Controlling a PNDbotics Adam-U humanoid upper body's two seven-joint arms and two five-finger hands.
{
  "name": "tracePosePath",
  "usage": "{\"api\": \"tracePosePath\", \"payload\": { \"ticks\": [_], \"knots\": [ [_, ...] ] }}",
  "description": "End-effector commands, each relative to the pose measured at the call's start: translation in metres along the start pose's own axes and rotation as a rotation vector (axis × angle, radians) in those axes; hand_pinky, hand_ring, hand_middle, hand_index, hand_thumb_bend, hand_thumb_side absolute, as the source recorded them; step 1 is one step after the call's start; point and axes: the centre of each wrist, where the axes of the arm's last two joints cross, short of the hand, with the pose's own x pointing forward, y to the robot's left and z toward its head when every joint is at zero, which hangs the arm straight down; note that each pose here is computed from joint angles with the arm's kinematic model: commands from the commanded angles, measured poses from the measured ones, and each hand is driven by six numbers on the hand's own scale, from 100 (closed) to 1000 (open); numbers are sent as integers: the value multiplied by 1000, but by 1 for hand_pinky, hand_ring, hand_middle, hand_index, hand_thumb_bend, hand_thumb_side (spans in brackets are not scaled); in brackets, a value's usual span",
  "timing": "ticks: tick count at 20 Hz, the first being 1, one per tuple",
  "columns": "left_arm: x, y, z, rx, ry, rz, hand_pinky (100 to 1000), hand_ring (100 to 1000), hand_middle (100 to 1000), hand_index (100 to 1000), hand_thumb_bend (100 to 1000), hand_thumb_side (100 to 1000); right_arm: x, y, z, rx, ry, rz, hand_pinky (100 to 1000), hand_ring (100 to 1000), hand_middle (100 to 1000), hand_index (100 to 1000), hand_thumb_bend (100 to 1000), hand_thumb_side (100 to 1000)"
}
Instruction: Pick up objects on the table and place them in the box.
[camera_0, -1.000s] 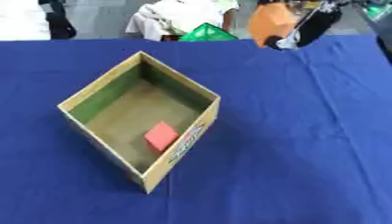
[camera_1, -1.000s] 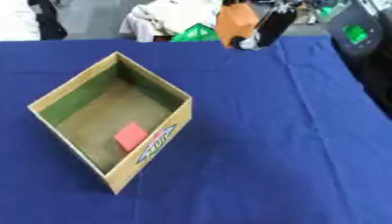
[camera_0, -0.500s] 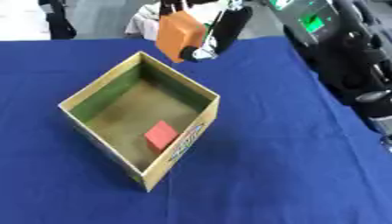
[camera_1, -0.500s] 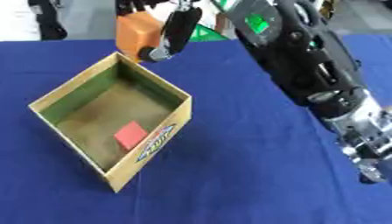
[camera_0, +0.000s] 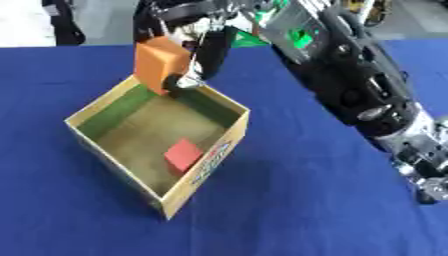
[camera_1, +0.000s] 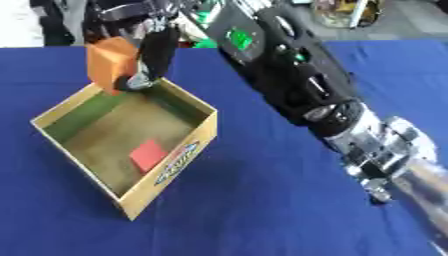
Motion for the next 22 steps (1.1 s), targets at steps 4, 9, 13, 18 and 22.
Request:
{"api": "tracePosePath", "payload": {
  "ticks": [4,9,13,18,22],
  "knots": [
    [6,-4,-6,-13,-26,15,849,681,737,863,555,952,9,10,-39,42,-29,-11,619,670,651,750,100,405],
    [5,-5,-5,-13,-24,24,849,681,737,862,555,953,13,23,-65,78,-28,-15,615,673,653,750,100,406],
    [5,-7,-5,-14,-22,32,850,680,737,862,555,954,9,35,-80,79,22,-56,611,671,652,750,100,411],
    [5,-8,-5,-12,-19,38,850,679,737,862,553,955,4,51,-95,78,73,-85,608,670,651,750,100,430],
    [5,-8,-5,-13,-18,40,850,678,737,861,553,956,2,60,-102,63,102,-70,621,686,663,758,154,447]
  ]
}}
